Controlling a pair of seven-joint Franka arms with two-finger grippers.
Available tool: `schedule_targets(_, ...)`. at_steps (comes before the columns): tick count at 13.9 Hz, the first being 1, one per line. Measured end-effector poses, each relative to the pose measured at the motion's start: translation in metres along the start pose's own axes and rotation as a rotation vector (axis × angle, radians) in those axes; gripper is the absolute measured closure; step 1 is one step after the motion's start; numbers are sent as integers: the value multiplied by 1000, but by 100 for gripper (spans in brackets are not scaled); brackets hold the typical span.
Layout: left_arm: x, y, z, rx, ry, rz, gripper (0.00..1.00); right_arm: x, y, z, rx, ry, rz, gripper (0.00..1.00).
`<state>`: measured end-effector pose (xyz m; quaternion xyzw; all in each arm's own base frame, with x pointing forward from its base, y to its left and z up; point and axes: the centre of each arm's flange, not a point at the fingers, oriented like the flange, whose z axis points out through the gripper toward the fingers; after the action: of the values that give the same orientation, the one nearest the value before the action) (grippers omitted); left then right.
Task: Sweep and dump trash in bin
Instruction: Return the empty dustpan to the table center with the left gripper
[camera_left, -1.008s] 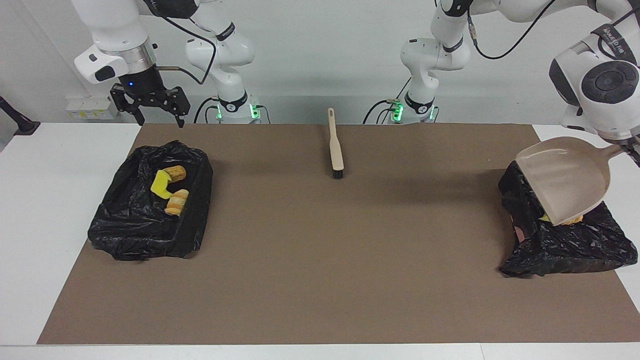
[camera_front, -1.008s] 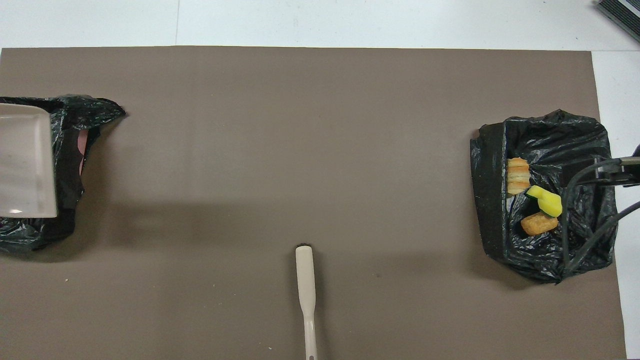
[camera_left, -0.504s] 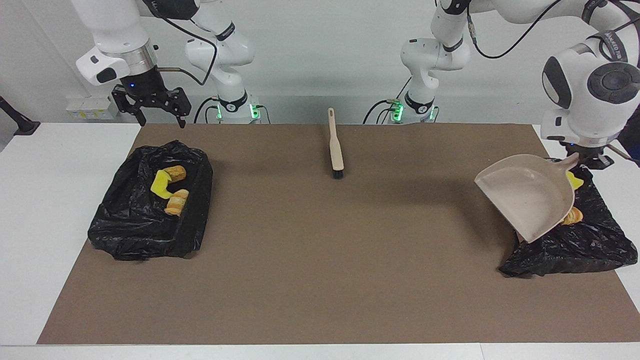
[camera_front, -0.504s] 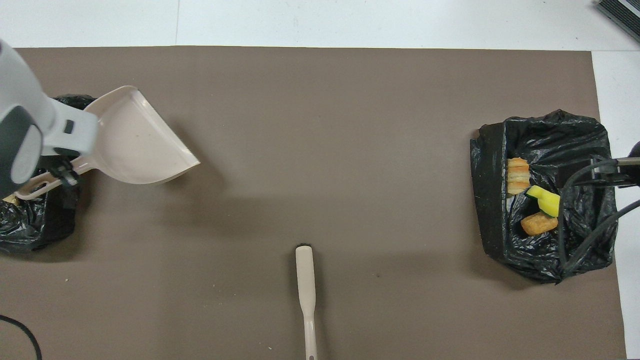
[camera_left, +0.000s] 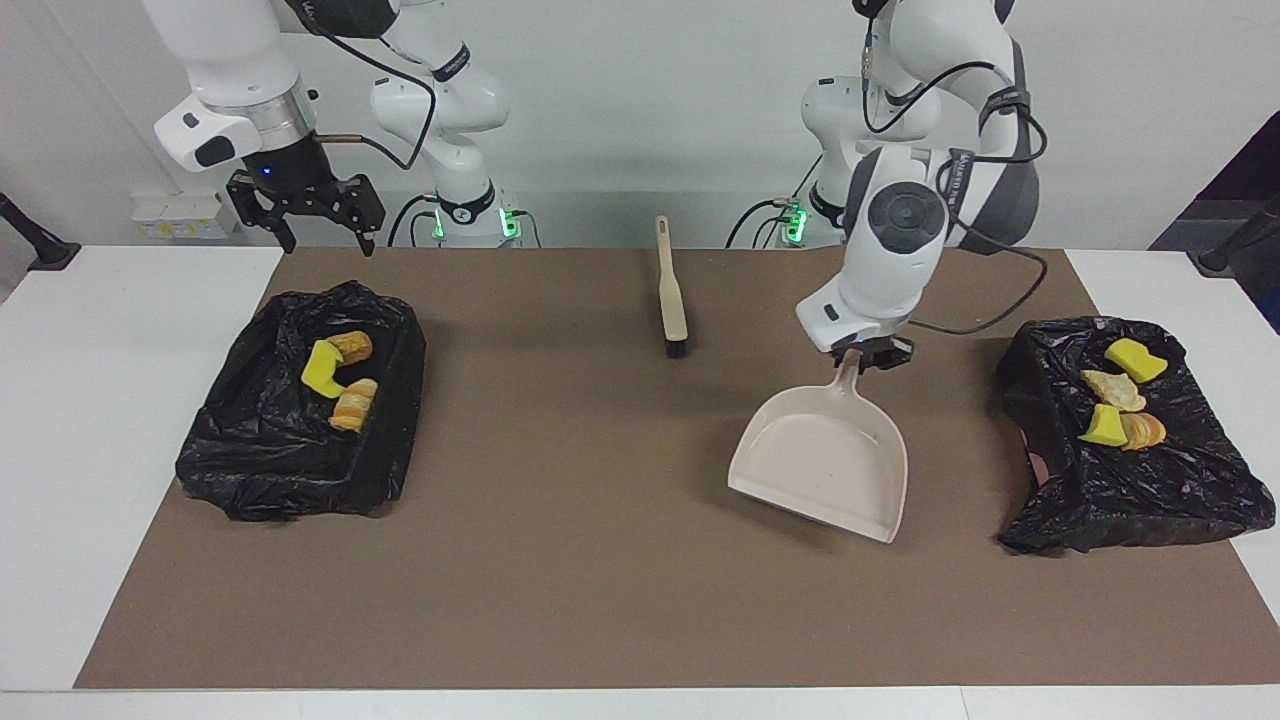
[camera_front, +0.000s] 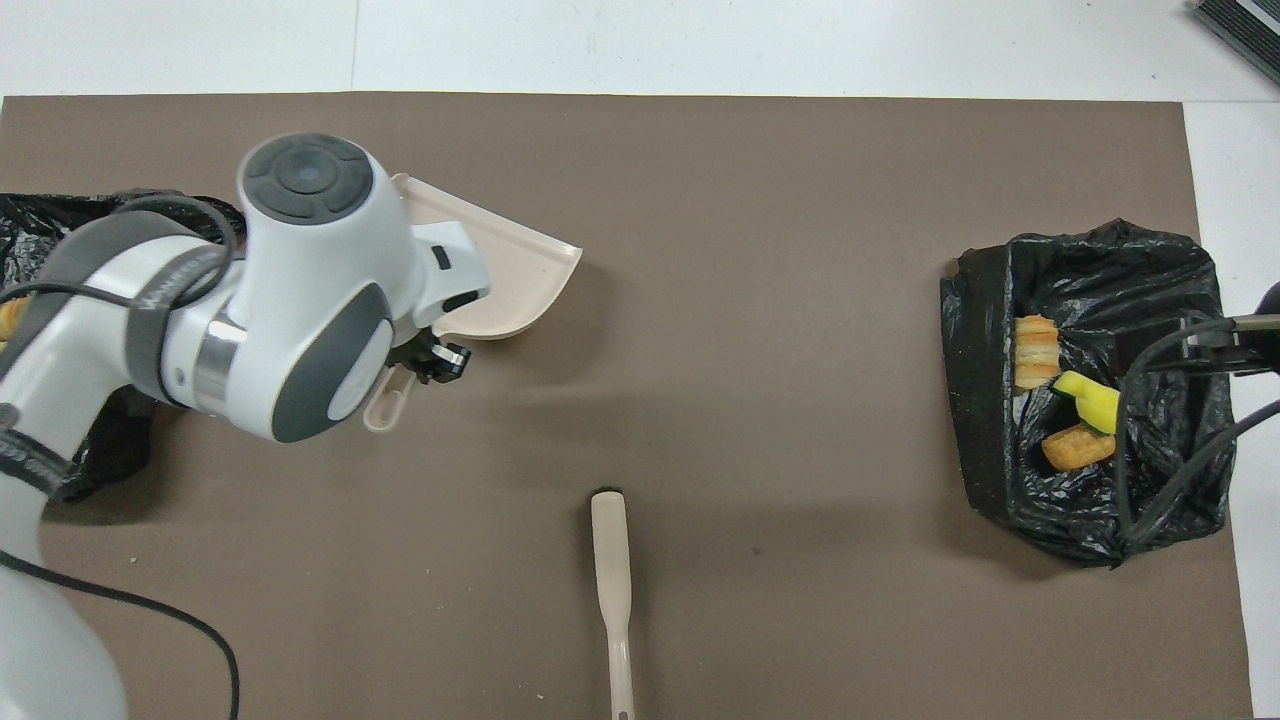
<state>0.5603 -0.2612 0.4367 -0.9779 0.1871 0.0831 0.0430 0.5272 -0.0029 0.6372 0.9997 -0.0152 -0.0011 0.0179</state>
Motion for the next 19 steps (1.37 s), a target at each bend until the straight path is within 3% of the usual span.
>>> schedule_targets(4, 18, 76, 25, -79, 42, -174, 69, 0, 4, 1, 35, -4, 14, 0)
schedule_targets(8, 36, 109, 32, -150, 96, -312, 69, 0, 6, 2, 37, -5, 18, 0)
schedule_targets(14, 50, 135, 59, -187, 89, -311, 69, 0, 6, 3, 37, -8, 18, 0)
schedule_targets(16, 50, 136, 56, -190, 95, -310, 55, 0, 6, 3, 37, -8, 18, 0)
schedule_targets(19, 46, 133, 45, -179, 97, -312, 21, 0, 6, 3, 37, -8, 18, 0)
